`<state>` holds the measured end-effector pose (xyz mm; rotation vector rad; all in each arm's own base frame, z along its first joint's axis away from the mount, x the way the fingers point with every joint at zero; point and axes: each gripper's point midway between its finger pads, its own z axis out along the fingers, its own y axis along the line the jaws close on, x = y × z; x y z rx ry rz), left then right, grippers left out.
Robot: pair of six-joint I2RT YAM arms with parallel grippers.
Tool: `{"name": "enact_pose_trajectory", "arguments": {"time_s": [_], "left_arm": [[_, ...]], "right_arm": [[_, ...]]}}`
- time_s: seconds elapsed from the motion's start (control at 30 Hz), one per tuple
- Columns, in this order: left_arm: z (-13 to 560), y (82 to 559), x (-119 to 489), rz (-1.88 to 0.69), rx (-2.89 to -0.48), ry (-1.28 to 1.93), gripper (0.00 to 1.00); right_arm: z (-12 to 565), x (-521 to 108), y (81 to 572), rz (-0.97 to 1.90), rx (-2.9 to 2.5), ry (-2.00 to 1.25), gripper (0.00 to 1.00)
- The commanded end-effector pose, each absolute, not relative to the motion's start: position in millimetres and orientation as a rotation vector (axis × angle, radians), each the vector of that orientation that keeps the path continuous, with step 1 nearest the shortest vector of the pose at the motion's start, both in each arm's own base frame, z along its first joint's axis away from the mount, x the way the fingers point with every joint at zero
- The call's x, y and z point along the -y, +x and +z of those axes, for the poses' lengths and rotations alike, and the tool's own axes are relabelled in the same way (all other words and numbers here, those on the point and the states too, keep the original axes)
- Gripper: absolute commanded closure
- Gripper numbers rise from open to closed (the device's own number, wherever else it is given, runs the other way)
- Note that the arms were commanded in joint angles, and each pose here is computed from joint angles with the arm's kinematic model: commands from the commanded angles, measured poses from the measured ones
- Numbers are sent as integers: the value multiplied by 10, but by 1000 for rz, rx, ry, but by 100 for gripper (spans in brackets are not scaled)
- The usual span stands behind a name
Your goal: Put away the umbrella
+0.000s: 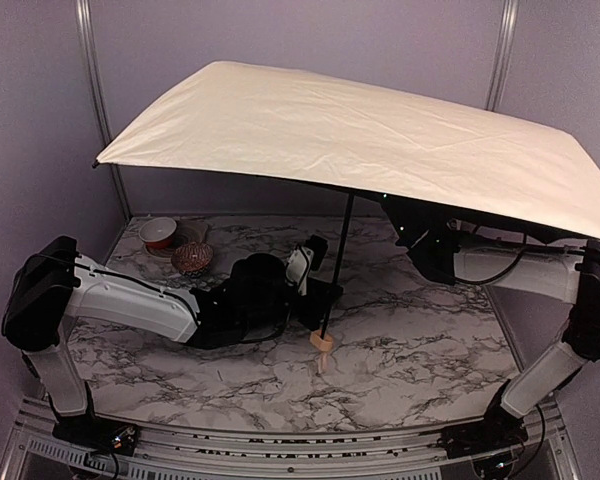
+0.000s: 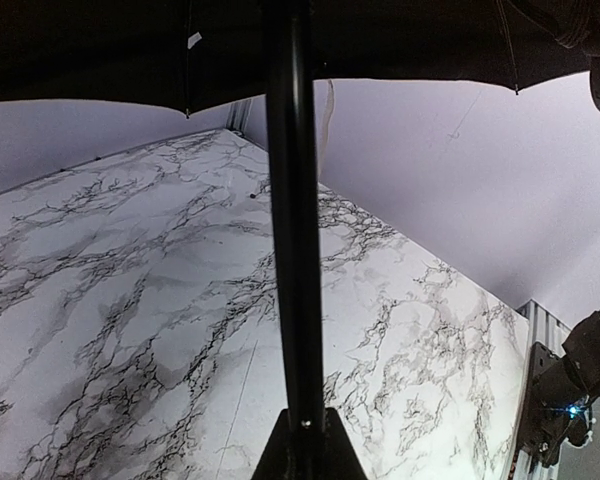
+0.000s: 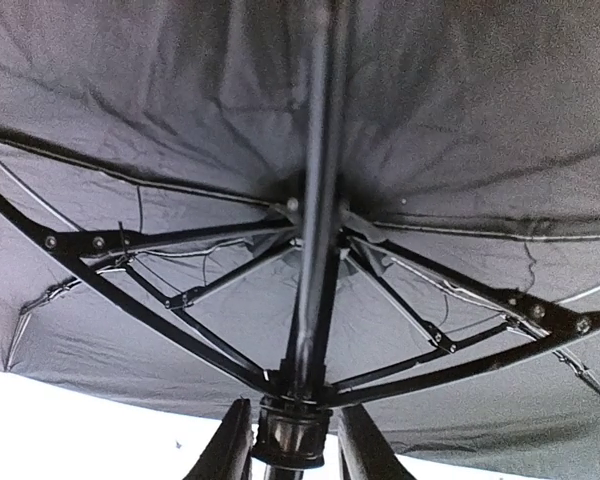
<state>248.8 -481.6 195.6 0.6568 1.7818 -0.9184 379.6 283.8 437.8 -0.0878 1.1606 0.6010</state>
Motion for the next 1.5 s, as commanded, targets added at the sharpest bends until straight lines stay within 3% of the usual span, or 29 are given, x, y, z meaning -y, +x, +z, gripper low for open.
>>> {"name": "enact_pose_trajectory", "arguments": {"time_s": [0.0,0.1,0.33,0.77,0.83,0.87,1.13,1.27,1.47], "left_arm": [[2496,2527,4874,-982,-1621,591,100],[2499,2528,4877,-985,-1620,589,100],[2505,2527,4880,-982,-1616,594,100],[2657,2586,4806,-996,-1585,576,100],[2681,2588,4799,-993,-1578,576,100],[2686,2586,4794,-993,-1577,575,100],[2727,2526,4790,-1042,-1553,576,100],[2805,2436,4785,-1112,-1521,593,100],[2910,2206,4766,-1255,-1460,654,100]], "right_arm": [[4497,-2771,3796,591,-1137,-66,71],[4491,-2782,3808,588,-1141,-69,73],[4498,-2805,3805,596,-1142,-79,99],[4505,-2906,3755,637,-1141,-137,100],[4519,-2911,3751,644,-1146,-137,84],[4532,-2911,3747,646,-1145,-138,80],[4546,-2873,3694,650,-1136,-140,69],[4564,-2857,3616,665,-1124,-171,57],[4612,-3007,3330,777,-1091,-391,49]]}}
